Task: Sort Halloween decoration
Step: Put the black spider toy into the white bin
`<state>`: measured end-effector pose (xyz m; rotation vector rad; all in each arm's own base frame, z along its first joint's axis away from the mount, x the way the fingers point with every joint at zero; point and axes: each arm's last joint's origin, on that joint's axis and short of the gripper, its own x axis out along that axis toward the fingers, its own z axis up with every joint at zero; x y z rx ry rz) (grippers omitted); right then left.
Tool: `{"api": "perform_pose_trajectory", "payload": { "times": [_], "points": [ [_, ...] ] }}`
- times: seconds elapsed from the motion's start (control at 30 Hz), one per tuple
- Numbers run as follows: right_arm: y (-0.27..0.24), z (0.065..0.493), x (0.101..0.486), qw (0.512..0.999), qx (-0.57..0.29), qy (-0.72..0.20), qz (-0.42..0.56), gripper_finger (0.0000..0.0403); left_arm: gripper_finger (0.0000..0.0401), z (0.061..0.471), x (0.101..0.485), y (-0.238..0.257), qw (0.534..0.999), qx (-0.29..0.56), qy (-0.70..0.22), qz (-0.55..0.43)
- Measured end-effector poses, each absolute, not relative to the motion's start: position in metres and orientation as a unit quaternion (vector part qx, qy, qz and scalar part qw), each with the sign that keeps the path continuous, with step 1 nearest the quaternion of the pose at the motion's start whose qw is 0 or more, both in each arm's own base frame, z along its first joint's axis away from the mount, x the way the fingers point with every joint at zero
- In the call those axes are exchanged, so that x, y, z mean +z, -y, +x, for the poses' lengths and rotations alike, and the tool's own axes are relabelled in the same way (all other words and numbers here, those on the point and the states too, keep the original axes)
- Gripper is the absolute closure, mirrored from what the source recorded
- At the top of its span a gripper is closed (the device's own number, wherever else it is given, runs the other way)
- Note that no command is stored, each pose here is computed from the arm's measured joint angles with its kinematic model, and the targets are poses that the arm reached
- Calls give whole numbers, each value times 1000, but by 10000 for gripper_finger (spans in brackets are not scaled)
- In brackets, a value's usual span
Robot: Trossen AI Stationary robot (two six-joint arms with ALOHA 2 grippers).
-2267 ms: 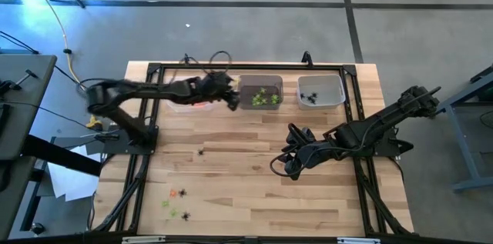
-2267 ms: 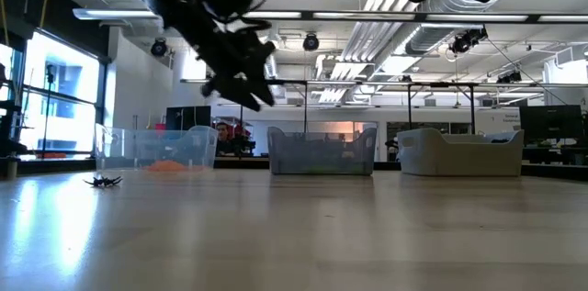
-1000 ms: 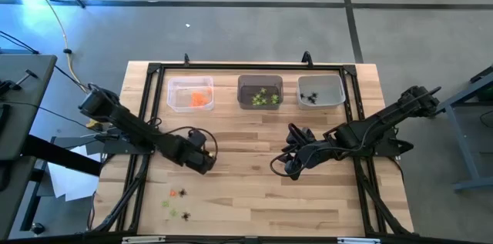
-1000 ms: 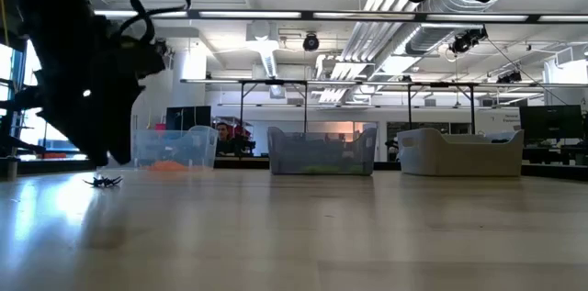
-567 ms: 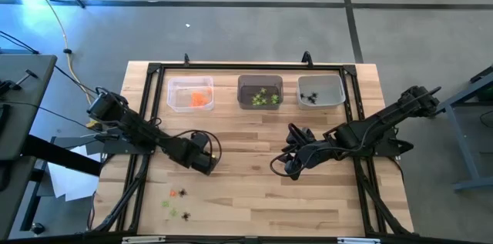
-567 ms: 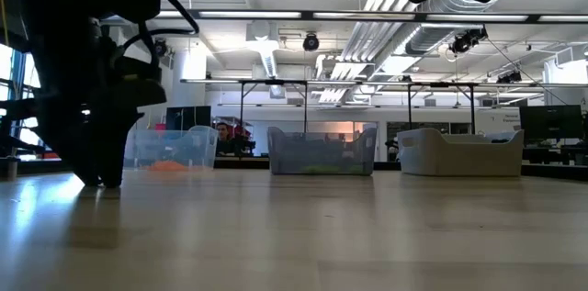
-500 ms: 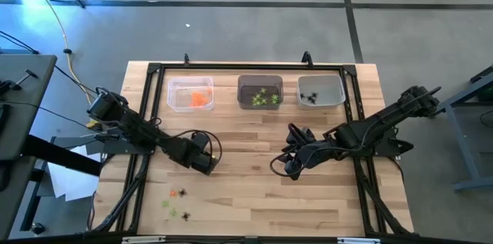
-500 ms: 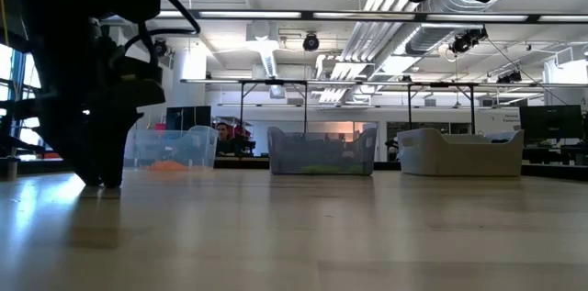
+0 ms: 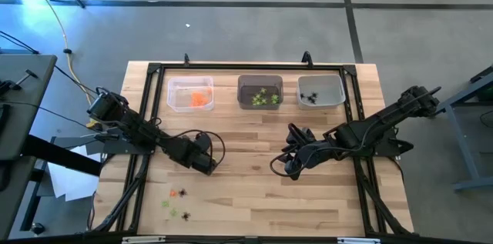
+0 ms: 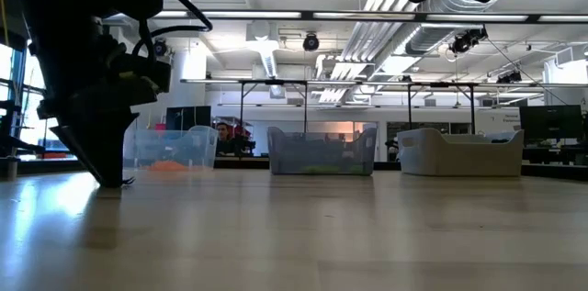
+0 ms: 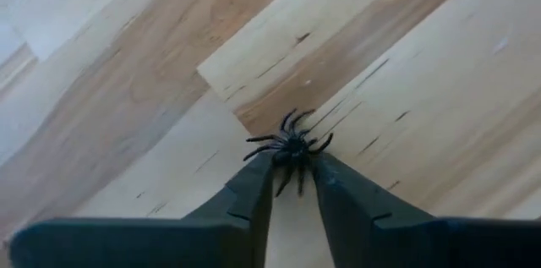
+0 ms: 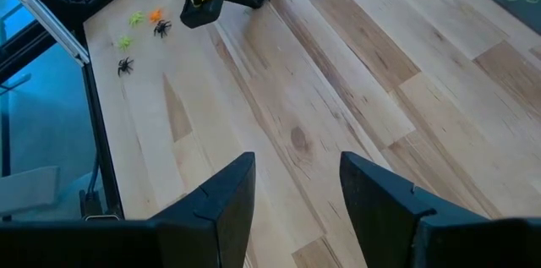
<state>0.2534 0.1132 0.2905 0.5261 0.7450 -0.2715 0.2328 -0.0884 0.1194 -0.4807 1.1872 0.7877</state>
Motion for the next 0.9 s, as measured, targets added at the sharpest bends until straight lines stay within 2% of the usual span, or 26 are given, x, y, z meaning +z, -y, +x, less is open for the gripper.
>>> {"api": "perform_pose_trajectory", "payload": {
  "times": [0.27,0.67,0.9],
  "points": [
    [-113,253,291,889,-131,-359,253,231,395,235,119,89,750,340,-535,-190],
    [-113,253,291,889,-131,-358,253,231,401,240,128,90,770,320,-519,-188],
    [-113,253,291,889,-131,-359,253,231,401,261,156,97,824,280,-461,-174]
  ]
}}
